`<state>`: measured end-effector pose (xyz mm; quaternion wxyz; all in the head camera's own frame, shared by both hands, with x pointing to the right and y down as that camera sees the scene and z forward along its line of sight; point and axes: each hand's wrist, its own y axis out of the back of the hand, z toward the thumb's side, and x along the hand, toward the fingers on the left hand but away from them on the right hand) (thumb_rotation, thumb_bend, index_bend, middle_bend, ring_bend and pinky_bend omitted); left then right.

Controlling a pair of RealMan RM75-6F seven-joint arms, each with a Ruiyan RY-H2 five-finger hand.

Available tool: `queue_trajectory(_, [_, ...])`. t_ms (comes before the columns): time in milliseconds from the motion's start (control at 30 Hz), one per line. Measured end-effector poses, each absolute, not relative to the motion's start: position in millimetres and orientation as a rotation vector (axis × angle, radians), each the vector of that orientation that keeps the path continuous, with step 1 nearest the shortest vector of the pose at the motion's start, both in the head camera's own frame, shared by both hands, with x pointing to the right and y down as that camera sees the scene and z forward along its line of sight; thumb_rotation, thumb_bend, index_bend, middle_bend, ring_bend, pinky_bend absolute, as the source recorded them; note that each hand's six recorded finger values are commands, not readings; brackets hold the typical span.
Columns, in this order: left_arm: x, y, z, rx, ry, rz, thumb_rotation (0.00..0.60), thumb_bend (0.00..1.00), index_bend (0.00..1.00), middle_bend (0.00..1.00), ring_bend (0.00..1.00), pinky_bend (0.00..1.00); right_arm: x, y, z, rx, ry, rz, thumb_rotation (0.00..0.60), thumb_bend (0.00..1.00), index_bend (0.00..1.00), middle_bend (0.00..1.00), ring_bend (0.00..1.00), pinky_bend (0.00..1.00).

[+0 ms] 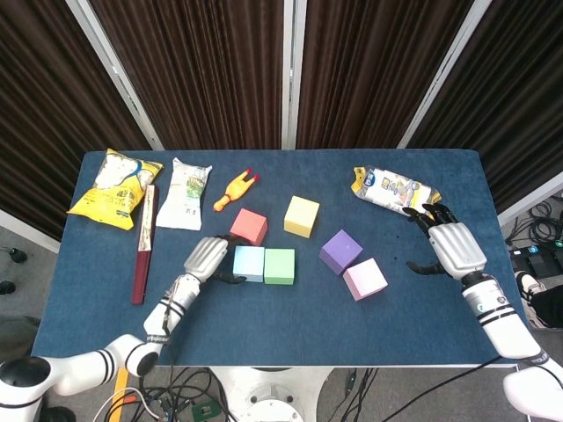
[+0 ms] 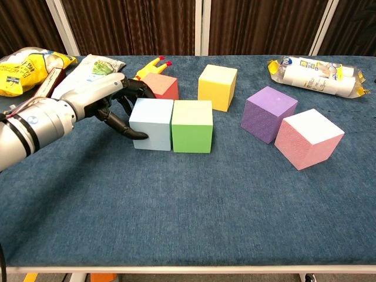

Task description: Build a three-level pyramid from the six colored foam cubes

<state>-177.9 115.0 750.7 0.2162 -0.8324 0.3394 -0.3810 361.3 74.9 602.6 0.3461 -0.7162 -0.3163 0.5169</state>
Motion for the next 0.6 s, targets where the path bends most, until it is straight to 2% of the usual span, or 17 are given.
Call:
queue_trajectory(100, [-177.3, 114.7, 750.4, -2.31, 0.928, -1.057, 0.6, 0.15, 0.29, 0.33, 0.34, 0.37, 361.9, 75.7, 602.2, -1.857, -0.822, 1.341, 0.6, 0.1, 0.11, 0.23, 0.06, 0.06])
queue_trajectory(600, [-173.2, 129.0, 748.5, -2.327, 0.894, -1.052, 0.6, 0.14, 0.22, 0.26, 0.34, 0.37, 362.3, 76.6, 603.1, -1.861, -0.828, 1.339, 0.6, 0.1, 0.11, 0.23, 0.06, 0.06])
